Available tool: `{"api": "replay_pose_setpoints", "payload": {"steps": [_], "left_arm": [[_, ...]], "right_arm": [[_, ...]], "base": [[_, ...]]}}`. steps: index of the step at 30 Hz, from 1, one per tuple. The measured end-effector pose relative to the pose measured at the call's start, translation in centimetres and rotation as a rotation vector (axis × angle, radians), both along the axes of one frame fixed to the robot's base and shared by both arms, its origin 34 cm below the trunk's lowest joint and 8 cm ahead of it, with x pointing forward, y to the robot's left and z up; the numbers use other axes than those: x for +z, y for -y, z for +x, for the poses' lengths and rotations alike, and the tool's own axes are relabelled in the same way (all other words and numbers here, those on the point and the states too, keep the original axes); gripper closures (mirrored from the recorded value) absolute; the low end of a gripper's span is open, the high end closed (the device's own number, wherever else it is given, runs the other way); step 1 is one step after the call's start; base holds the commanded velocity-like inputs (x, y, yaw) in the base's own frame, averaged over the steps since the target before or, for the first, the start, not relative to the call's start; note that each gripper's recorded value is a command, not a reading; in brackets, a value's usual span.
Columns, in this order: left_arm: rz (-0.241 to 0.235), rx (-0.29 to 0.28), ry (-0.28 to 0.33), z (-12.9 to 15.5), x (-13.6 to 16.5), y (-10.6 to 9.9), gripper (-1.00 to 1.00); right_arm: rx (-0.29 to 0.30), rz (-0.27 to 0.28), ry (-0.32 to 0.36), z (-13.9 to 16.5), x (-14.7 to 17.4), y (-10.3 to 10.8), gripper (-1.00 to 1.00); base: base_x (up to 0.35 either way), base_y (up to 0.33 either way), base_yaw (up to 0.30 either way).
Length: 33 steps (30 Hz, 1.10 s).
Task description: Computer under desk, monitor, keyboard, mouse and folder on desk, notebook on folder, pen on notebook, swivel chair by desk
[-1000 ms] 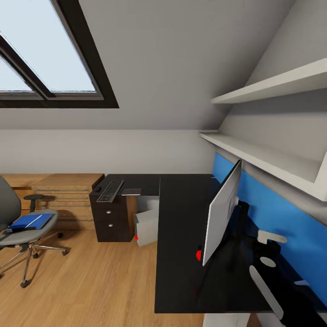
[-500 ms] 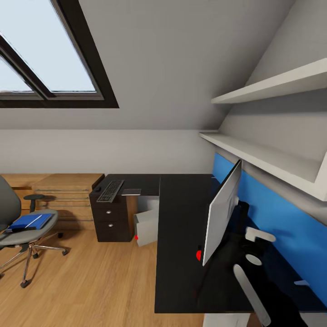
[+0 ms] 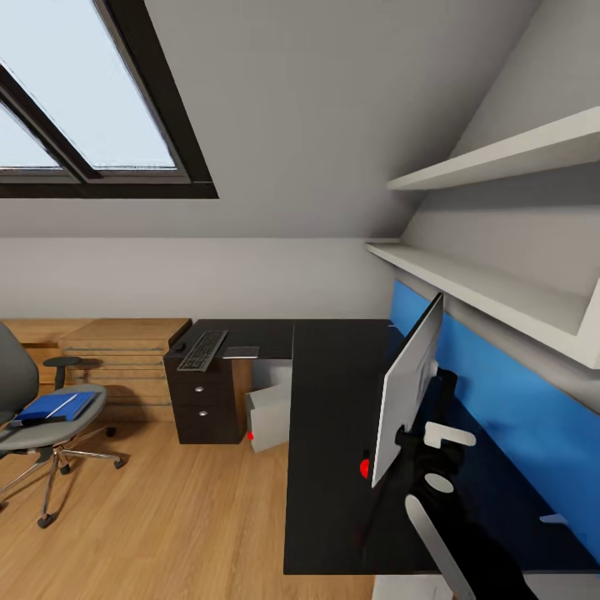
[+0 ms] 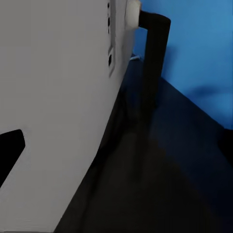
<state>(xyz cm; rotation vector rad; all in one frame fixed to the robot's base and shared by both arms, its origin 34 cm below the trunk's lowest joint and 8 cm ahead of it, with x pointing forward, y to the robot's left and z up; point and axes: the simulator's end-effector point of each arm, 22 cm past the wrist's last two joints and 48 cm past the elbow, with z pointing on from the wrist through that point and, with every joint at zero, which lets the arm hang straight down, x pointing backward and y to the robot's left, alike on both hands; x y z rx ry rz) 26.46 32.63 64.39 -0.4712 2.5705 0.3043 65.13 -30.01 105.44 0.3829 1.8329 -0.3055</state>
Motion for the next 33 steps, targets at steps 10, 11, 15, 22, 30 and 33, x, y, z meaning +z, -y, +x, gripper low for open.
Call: {"api": "replay_pose_setpoints", "payload": {"steps": [10, 11, 15, 22, 30, 33], "left_arm": [[-0.001, -0.001, -0.002, 0.0, 0.0, 0.0, -1.00], [-0.001, 0.000, -0.002, 0.0, 0.0, 0.0, -1.00], [-0.001, 0.000, -0.002, 0.0, 0.0, 0.0, -1.00], [0.001, 0.000, -0.001, 0.0, 0.0, -0.1, -1.00], [0.000, -0.001, -0.001, 0.0, 0.0, -0.1, -1.00], [-0.001, -0.001, 0.000, 0.0, 0.0, 0.0, -1.00]], "right_arm": [[0.048, -0.018, -0.002, 0.1, -0.3, -2.1, -1.00], [0.048, -0.018, -0.002, 0.1, -0.3, -2.1, -1.00], [0.046, -0.019, -0.001, 0.1, -0.2, -2.1, -1.00], [0.042, -0.015, 0.011, 0.1, 0.1, -1.9, -1.00], [0.045, -0.001, 0.059, 0.2, 1.0, -2.4, -1.00], [0.063, -0.001, 0.072, 0.3, 1.3, -3.2, -1.00]], "base": [[-0.294, 0.000, 0.000], [-0.330, 0.000, 0.000], [-0.332, 0.001, 0.000], [-0.261, 0.028, 0.000], [-0.056, 0.008, 0.000], [-0.013, 0.002, 0.000]]}}
